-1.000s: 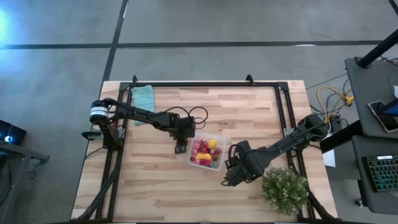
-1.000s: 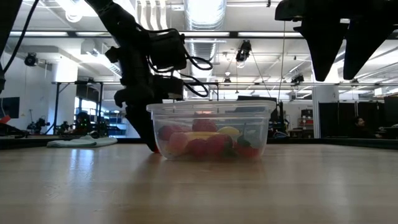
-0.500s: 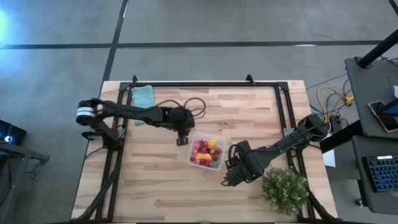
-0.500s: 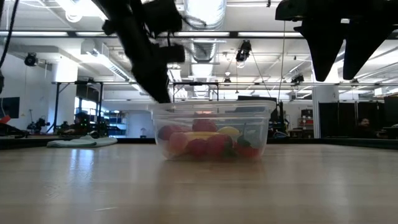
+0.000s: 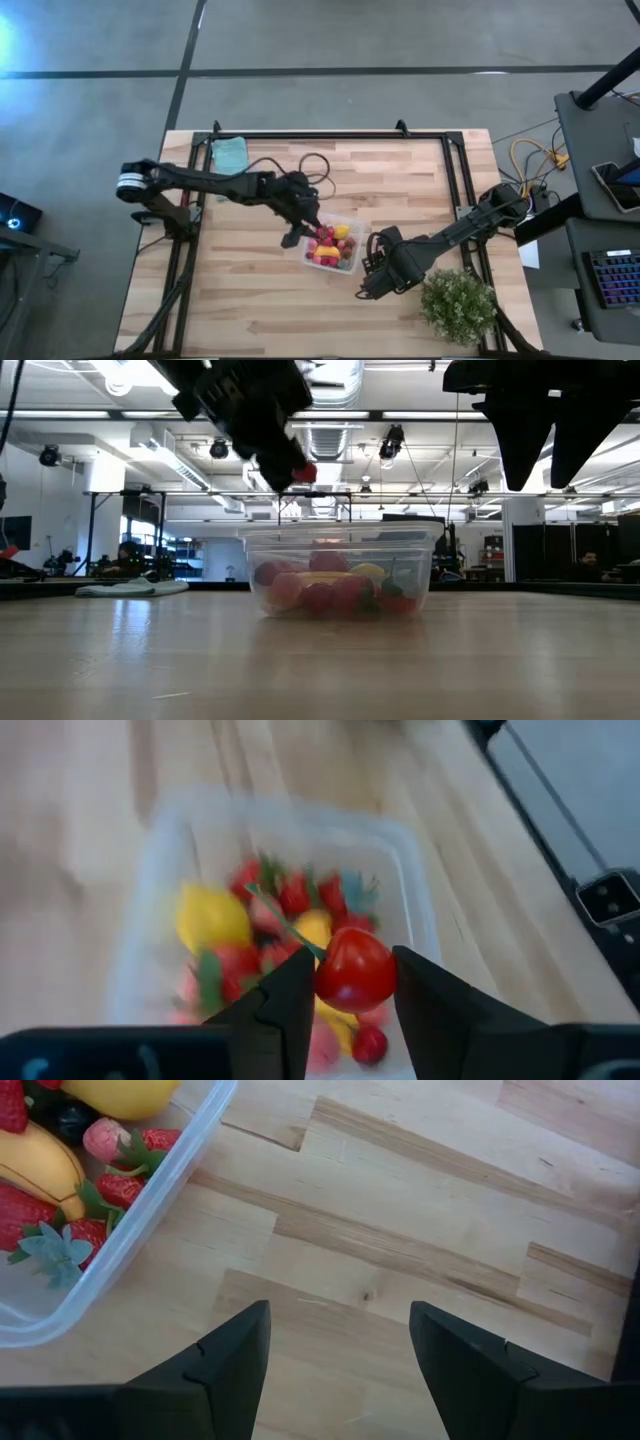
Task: Pick and placing Produce into tupperware
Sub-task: Put the red cherry into the transparent container, then return to Home Position
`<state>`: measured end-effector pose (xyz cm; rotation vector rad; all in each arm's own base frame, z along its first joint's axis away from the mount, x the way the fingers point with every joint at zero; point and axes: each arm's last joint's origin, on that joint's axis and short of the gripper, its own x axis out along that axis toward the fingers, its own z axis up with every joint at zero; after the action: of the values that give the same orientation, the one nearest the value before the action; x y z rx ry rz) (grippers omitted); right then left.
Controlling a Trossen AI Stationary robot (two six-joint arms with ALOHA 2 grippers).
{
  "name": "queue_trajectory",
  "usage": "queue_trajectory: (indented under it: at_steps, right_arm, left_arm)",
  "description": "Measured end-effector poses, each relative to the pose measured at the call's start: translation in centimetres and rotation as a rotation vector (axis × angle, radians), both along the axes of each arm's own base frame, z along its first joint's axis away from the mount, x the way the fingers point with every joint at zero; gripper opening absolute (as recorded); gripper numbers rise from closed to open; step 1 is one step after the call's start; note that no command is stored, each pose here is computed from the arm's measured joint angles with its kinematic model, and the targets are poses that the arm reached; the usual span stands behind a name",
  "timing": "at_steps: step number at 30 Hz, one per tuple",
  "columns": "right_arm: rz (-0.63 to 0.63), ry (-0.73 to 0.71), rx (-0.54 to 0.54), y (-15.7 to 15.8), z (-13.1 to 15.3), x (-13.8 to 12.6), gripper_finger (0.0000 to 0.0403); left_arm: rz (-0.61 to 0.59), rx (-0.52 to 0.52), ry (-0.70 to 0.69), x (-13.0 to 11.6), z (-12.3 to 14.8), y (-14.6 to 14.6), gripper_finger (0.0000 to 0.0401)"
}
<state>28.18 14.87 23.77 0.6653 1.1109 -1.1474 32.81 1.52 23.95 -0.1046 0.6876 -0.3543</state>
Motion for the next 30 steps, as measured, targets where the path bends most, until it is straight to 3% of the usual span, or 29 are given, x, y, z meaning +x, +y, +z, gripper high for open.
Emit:
queue_trajectory:
  at_steps: [4, 7, 12, 18, 23, 27, 30]
  right_arm:
    - [0.001, -0.005, 0.003, 0.1, 0.0, 0.0, 0.0233]
    - [0.002, -0.006, 0.008, 0.2, 0.0, 0.0, 0.0233]
    - [0.002, -0.004, 0.014, 0.2, 0.0, 0.0, 0.0233]
    - [0.012, 0.001, 0.022, 0.2, 0.0, 0.0, 0.0233]
    - [0.095, 0.015, 0.031, 0.3, 0.5, 0.3, 0.0233]
    - [0.249, 0.102, 0.058, 0.3, 1.7, 0.3, 0.0233]
    - [0.189, 0.073, 0.075, 0.2, 3.3, 0.4, 0.0233]
  left_arm:
    - [0.044, -0.087, 0.118, 0.8, -2.1, -0.4, 0.0129]
    - [0.071, -0.119, 0.132, 0.9, -2.1, -0.5, 0.0167]
    - [0.147, -0.057, 0.102, 0.8, -1.4, -0.1, 0.0243]
    - [0.148, 0.039, -0.027, -0.3, 1.7, 0.3, 0.0289]
    - [0.163, 0.046, -0.183, -2.1, 6.3, 0.5, 0.0292]
    - [0.192, 0.022, -0.298, -4.5, 9.9, 0.5, 0.0292]
    - [0.198, 0.001, -0.376, -6.9, 12.1, 0.2, 0.0292]
